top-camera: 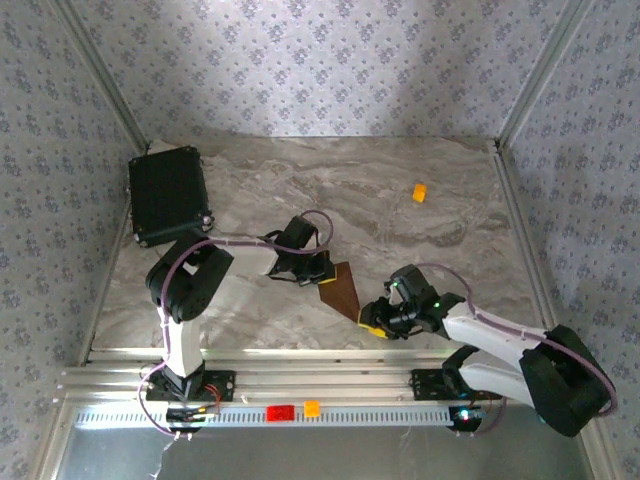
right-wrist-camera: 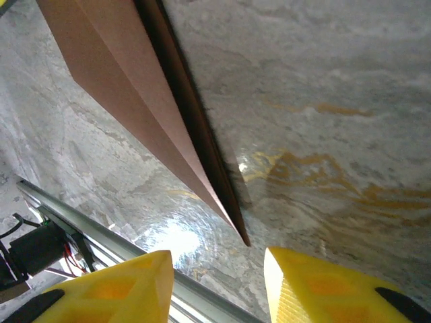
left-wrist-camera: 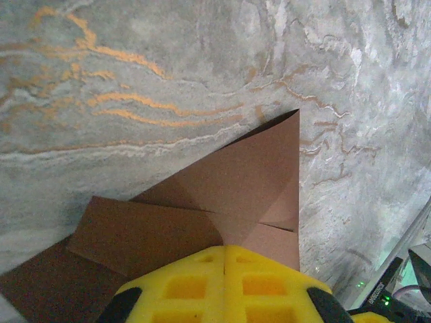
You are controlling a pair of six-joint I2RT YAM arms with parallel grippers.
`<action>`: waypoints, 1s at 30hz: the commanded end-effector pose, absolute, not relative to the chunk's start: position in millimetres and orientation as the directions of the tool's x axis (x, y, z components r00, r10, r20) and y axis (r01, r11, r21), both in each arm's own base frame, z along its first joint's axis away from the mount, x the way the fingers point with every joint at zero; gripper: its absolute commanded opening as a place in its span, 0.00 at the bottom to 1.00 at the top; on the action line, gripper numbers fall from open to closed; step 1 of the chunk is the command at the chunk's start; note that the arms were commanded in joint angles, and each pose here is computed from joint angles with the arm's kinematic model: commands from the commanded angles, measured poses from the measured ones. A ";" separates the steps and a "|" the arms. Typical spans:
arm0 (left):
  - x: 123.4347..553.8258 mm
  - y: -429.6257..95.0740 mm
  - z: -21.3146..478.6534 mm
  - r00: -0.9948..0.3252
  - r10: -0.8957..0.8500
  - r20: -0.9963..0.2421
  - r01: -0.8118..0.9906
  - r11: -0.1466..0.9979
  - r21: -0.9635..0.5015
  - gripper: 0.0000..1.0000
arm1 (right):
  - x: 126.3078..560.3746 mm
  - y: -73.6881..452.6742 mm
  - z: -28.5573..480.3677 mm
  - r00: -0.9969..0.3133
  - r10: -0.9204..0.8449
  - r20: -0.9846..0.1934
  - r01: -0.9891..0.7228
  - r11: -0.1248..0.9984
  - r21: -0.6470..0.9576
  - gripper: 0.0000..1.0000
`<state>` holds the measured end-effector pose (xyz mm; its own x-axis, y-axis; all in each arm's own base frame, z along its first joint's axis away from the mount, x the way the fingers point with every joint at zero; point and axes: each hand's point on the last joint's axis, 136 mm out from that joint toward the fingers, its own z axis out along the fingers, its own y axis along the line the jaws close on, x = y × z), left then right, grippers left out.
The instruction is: Fold a paper plane with a square sheet of paper (pick it up from the middle)
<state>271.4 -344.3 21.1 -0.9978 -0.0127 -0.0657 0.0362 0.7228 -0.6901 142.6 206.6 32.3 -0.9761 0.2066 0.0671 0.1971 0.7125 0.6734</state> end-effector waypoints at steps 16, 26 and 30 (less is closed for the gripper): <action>266.3 -327.0 3.3 -0.999 -0.048 -0.019 -0.025 0.776 -0.631 0.01 | 147.3 220.8 32.3 -0.975 0.192 0.109 0.215 0.709 0.671 0.38; 262.6 -331.9 3.4 -0.999 -0.047 -0.010 -0.030 0.765 -0.643 0.01 | 156.4 229.1 39.8 -0.975 0.200 0.093 0.208 0.692 0.691 0.37; 263.4 -332.8 4.1 -0.999 -0.050 -0.012 -0.030 0.763 -0.646 0.01 | 156.7 227.7 40.6 -0.974 0.207 0.089 0.210 0.695 0.687 0.37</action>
